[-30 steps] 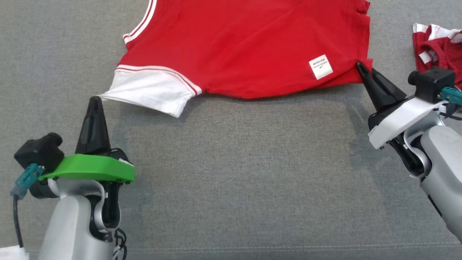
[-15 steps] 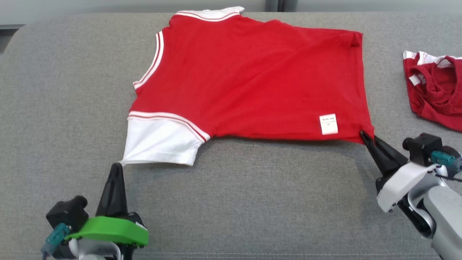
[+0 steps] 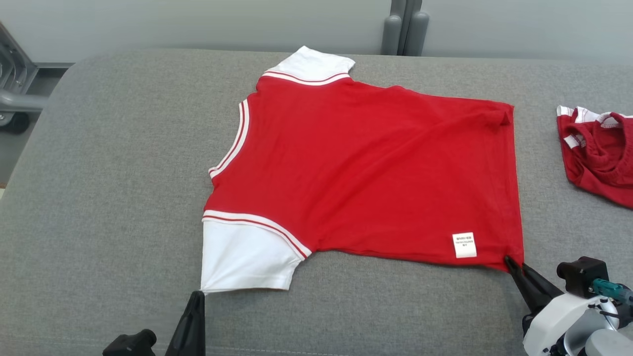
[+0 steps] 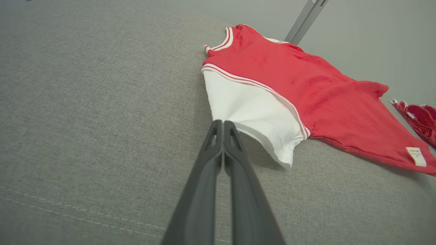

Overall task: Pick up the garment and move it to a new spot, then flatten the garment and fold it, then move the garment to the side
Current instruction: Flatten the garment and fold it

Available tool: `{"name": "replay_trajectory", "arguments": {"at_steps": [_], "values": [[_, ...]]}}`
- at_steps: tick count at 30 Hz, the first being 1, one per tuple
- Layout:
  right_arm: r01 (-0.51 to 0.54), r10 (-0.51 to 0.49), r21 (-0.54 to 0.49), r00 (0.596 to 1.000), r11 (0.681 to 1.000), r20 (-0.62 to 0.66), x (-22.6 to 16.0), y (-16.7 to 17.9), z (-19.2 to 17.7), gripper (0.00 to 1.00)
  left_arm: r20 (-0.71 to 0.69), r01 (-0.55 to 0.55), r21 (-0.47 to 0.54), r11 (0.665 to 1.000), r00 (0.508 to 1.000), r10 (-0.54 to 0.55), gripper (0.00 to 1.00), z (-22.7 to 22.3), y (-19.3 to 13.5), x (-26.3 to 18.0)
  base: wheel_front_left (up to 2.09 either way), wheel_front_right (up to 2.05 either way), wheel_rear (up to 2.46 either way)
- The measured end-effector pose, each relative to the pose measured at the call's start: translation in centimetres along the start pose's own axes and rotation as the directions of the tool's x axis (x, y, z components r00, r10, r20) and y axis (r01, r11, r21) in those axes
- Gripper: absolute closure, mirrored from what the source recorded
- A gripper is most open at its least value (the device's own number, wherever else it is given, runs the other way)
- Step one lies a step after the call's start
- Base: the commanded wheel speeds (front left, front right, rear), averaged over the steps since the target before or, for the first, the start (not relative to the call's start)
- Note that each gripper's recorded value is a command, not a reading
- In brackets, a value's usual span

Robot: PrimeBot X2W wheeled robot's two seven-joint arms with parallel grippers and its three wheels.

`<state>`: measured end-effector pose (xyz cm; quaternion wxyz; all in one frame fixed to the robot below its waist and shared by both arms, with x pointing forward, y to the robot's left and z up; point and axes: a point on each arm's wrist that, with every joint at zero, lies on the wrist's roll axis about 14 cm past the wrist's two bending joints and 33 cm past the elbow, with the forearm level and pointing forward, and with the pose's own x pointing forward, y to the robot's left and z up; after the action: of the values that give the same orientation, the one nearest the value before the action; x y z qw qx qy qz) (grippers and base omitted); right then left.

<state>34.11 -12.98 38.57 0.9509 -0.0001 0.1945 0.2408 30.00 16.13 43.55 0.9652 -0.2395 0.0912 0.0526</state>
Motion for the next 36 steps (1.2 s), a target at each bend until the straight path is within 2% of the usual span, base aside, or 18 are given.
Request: {"name": "replay_trajectory", "arguments": {"at_steps": [5,13,19,24,25,26,27,28,29,30,31,32,36], "values": [[0.02,-0.019,0.02,1.0,1.0,-0.008,-0.4,-0.2,-0.5,1.0,-0.008,0.025,-0.003,1.0,1.0,-0.025,1.0,-0.3,-0.8,-0.3,0.0,0.0,0.0],[0.061,-0.061,0.032,0.998,0.998,-0.01,-1.1,-1.4,-0.7,1.0,0.028,0.015,0.007,1.0,0.999,-0.015,1.0,0.9,-0.3,-0.3,0.0,0.0,0.0],[0.062,-0.062,0.032,0.998,0.998,-0.016,-1.3,-1.3,-1.1,1.0,-0.059,-0.001,0.026,1.0,0.998,0.002,1.0,-1.3,0.5,-1.6,0.0,0.0,0.0],[0.07,-0.07,0.045,0.997,0.996,-0.018,-1.4,-1.1,-1.4,0.98,-0.096,0.021,0.031,0.999,0.995,-0.018,1.0,-2.3,-0.1,-1.6,0.0,0.0,0.0],[0.069,-0.068,0.047,0.998,0.997,-0.016,-1.3,-1.0,-1.3,0.8,-0.099,0.022,0.035,0.999,0.995,-0.018,1.0,-2.3,-0.1,-1.6,0.0,0.0,0.0],[0.064,-0.063,0.046,0.998,0.997,-0.011,-1.3,-0.6,-1.3,0.43,-0.103,0.029,0.044,0.999,0.994,-0.025,1.0,-2.4,-0.3,-1.5,0.0,0.0,0.0],[0.062,-0.061,0.045,0.998,0.997,-0.011,-1.4,-0.6,-1.3,0.22,-0.103,0.035,0.046,0.998,0.994,-0.03,1.0,-2.4,-0.4,-1.4,0.0,0.0,0.0],[0.065,-0.065,0.043,0.998,0.997,-0.012,-1.5,-0.7,-1.4,0.05,-0.103,0.042,0.046,0.998,0.994,-0.037,1.0,-2.4,-0.6,-1.2,0.0,0.0,0.0],[0.07,-0.07,0.044,0.997,0.997,-0.013,-1.6,-0.8,-1.4,0.0,-0.104,0.048,0.046,0.998,0.994,-0.043,0.71,-2.3,-0.8,-1.1,0.0,0.0,0.0],[0.076,-0.075,0.045,0.997,0.996,-0.014,-1.8,-0.9,-1.5,0.0,-0.102,0.054,0.047,0.997,0.994,-0.049,0.55,-2.3,-0.9,-0.9,0.0,0.0,0.0],[0.081,-0.081,0.045,0.997,0.996,-0.018,-2.0,-1.0,-1.7,0.0,-0.1,0.058,0.049,0.997,0.994,-0.053,0.08,-2.1,-1.0,-0.7,0.0,0.0,0.0],[0.087,-0.086,0.044,0.996,0.995,-0.022,-2.1,-1.0,-1.9,0.0,-0.095,0.062,0.051,0.997,0.994,-0.057,0.0,-1.9,-1.0,-0.6,0.0,0.0,0.0],[0.115,-0.113,0.046,0.993,0.992,-0.036,-2.9,-1.5,-2.5,0.0,-0.054,0.079,0.071,0.994,0.996,-0.076,0.0,-0.5,-1.3,0.7,0.0,0.0,0.0]]}}
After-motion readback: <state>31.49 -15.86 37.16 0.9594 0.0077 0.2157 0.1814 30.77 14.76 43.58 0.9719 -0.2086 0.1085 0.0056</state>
